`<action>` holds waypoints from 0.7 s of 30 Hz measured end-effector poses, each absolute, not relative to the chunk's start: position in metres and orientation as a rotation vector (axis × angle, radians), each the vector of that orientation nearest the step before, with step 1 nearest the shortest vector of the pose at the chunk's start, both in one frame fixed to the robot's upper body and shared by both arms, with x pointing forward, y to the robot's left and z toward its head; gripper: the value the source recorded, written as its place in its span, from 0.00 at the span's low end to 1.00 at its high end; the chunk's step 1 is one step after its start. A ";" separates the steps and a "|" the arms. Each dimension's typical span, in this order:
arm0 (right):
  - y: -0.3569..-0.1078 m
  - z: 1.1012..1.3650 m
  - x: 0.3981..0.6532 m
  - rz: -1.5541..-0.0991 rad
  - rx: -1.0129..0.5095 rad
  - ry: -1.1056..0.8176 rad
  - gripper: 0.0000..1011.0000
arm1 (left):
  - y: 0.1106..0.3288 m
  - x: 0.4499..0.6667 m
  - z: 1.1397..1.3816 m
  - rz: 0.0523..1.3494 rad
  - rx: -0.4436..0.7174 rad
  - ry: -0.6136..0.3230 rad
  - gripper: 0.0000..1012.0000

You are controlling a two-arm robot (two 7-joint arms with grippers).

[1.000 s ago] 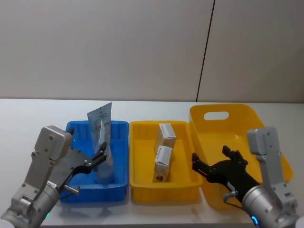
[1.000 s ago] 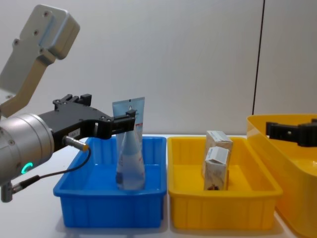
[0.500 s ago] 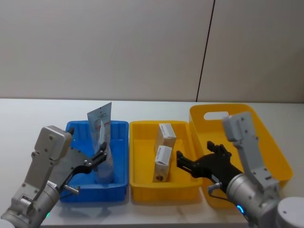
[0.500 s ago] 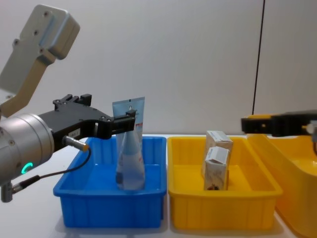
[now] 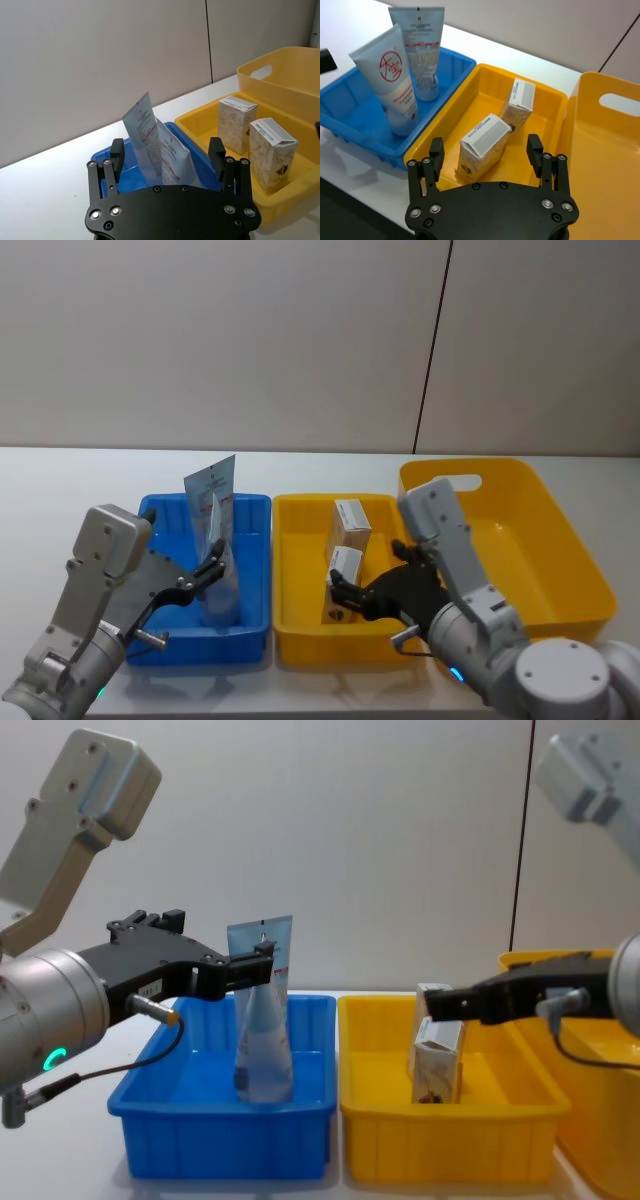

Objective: Bimanual collaborative sorting of washing and personal care products

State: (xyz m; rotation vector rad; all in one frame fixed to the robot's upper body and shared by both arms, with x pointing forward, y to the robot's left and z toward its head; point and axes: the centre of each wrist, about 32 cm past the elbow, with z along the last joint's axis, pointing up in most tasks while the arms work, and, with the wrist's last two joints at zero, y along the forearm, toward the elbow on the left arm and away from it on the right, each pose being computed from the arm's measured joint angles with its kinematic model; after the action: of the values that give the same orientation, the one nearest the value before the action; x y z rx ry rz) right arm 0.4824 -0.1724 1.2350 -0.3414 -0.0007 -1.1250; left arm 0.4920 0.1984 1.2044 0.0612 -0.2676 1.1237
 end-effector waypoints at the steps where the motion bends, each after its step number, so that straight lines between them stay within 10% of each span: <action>1: -0.172 1.235 0.482 -1.125 -0.341 -0.001 0.99 | 0.198 0.492 1.204 1.124 0.061 -0.268 0.99; 21: -0.143 1.207 0.515 -1.159 -0.398 0.042 0.99 | 0.198 0.492 1.204 1.124 0.061 -0.268 0.99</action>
State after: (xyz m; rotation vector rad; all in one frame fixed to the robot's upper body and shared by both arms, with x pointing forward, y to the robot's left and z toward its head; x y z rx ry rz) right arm 0.5146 -0.1432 1.2074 -0.3975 0.0420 -1.1586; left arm 0.4920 0.1984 1.2044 0.0612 -0.2676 1.1237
